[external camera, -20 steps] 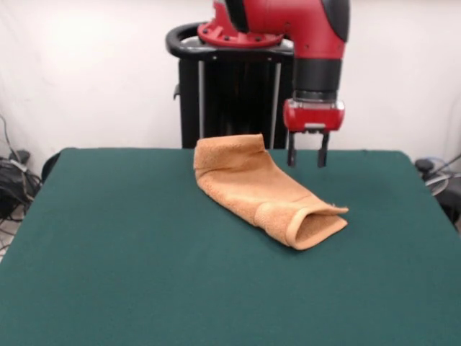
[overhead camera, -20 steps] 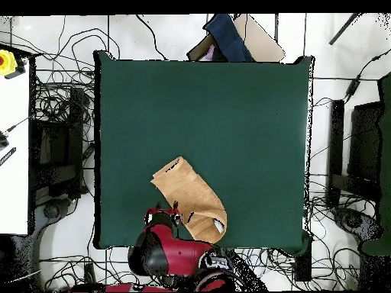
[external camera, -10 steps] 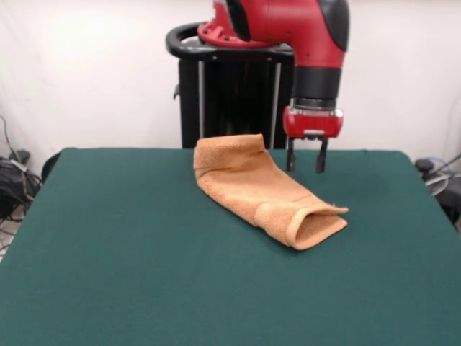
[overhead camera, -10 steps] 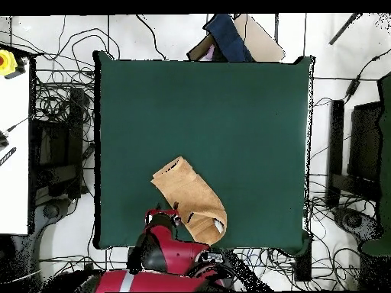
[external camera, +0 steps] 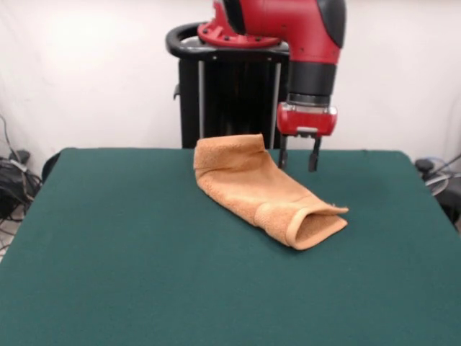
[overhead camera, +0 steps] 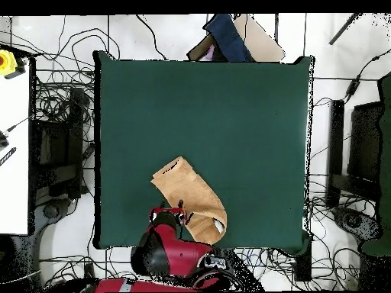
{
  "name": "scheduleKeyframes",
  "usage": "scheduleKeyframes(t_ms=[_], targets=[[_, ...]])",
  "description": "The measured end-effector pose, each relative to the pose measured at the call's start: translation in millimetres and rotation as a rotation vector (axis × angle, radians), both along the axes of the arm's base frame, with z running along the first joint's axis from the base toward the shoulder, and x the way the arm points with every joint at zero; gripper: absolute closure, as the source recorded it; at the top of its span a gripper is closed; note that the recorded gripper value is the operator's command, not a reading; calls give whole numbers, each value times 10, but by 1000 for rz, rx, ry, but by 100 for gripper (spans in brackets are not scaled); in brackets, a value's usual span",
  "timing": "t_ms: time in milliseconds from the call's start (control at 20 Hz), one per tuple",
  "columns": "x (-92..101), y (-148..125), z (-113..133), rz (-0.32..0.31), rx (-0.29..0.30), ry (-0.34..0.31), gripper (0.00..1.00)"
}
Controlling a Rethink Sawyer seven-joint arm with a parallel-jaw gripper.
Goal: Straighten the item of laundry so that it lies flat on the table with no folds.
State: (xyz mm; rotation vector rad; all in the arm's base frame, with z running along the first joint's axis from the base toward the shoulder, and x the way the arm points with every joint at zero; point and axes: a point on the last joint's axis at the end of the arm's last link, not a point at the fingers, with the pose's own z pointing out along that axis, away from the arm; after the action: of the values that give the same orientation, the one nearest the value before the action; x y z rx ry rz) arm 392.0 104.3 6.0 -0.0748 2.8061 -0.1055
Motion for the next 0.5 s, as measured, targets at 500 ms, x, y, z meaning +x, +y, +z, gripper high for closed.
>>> scheduleKeyframes(t_ms=[500], targets=[[178,-183,-147,-11,-27,-18,0]])
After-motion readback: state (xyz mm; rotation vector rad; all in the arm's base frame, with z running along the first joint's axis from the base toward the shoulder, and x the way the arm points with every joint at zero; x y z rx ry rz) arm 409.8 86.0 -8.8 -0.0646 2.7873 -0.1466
